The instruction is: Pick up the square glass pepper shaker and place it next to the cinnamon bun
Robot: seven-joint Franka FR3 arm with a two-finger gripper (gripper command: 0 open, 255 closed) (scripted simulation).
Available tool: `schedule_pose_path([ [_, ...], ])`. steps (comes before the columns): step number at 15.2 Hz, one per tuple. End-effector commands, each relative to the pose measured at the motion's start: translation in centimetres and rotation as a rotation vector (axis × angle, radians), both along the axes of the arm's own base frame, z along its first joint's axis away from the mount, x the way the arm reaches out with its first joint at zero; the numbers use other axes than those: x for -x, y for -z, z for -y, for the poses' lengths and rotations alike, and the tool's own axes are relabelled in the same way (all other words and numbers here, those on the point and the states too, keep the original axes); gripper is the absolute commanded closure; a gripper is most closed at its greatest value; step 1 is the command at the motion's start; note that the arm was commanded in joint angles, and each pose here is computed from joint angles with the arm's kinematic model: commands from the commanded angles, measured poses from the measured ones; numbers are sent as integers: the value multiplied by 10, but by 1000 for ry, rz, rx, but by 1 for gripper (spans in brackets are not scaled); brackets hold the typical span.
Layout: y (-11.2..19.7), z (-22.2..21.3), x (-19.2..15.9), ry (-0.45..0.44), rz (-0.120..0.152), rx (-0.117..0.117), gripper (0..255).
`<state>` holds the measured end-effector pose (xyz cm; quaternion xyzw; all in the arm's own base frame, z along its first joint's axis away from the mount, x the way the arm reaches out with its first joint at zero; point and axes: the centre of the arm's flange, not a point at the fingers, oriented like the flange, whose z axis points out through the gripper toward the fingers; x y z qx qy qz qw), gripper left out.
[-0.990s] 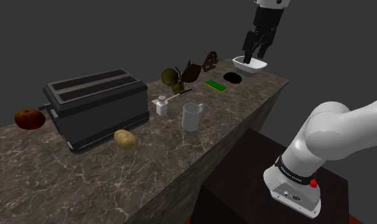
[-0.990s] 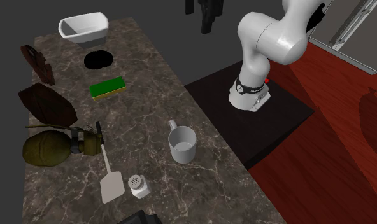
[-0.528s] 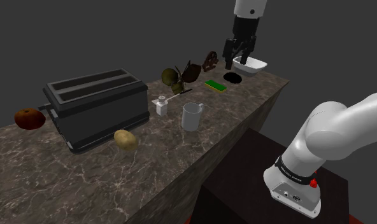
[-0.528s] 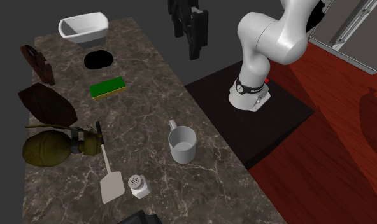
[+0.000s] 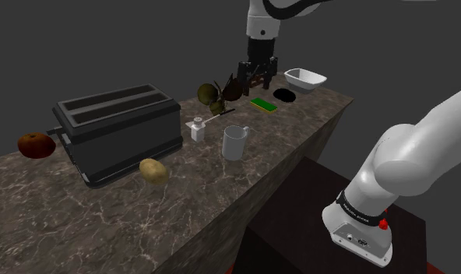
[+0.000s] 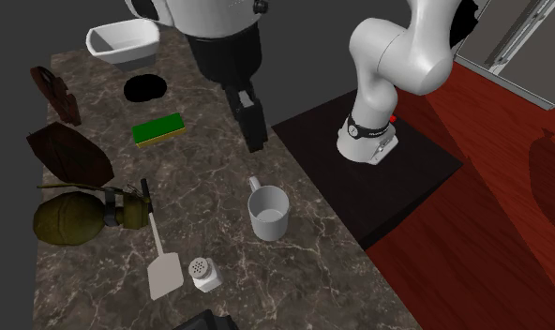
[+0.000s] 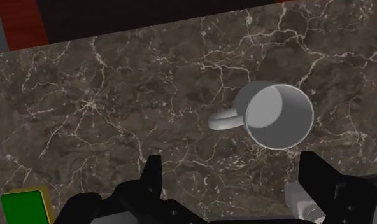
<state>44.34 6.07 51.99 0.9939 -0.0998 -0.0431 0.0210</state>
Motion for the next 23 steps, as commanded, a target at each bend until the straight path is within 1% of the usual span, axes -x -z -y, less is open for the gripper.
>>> schedule_pose_path([
  [1, 16, -10, -21, 8, -10, -4, 0],
  [18, 147, -91, -197, 74, -101, -37, 0],
  [19, 152, -94, -204, 77, -104, -39, 0],
  [23, 172, -94, -200, 77, -104, -39, 0],
])
